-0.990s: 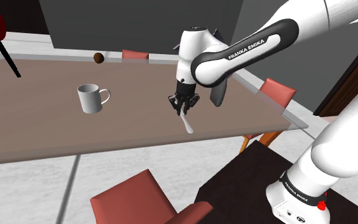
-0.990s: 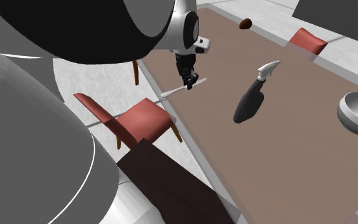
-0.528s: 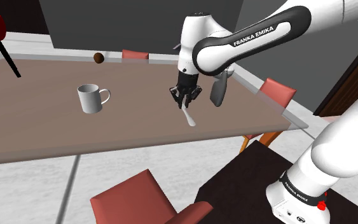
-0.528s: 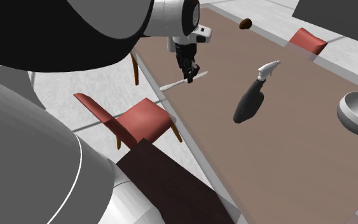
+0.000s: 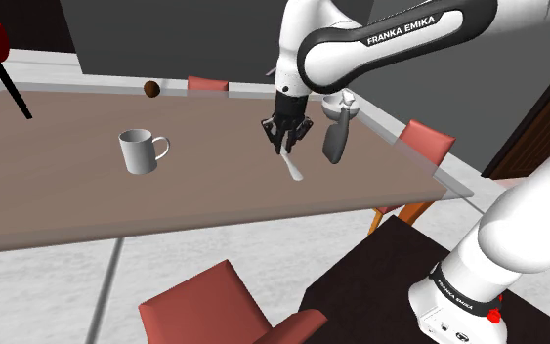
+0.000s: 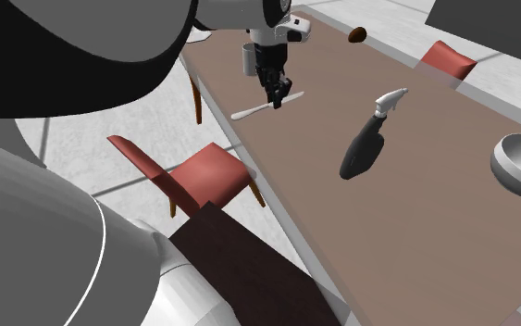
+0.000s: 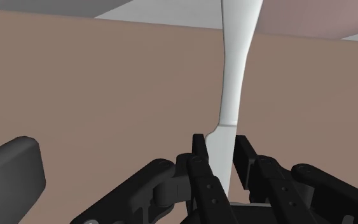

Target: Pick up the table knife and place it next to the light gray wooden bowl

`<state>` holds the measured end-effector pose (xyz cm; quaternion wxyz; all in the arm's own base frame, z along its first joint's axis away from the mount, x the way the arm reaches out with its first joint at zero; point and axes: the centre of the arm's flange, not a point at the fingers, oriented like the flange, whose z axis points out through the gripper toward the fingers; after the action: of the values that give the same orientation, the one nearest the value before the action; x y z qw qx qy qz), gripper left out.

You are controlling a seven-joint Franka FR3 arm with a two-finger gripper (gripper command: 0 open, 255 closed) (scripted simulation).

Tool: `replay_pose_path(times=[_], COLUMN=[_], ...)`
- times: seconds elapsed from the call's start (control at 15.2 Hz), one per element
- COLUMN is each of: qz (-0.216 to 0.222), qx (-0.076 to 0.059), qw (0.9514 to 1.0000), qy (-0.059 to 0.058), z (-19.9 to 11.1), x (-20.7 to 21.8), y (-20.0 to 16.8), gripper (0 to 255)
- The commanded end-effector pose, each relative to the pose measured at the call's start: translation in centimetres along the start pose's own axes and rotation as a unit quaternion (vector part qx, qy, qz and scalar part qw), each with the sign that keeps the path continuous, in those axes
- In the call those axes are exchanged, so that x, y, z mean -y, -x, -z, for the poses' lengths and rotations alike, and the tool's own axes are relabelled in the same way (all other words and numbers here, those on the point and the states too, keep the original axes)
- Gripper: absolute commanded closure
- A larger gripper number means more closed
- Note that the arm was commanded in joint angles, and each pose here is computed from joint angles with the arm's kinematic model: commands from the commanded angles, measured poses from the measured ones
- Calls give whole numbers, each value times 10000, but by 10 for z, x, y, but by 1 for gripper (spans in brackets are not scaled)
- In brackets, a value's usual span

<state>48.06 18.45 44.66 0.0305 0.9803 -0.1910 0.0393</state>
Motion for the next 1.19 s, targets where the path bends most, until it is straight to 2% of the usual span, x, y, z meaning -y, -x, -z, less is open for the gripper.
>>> replay_pose_path(times=[0.0, 0.46, 1.12], qz=[1, 1, 1], qx=[2, 2, 2], qw=[10000, 10000, 10000], qy=[1, 1, 1], z=[11, 43, 33], x=[-2, -3, -123], y=[0, -3, -57], gripper=[255, 255, 255])
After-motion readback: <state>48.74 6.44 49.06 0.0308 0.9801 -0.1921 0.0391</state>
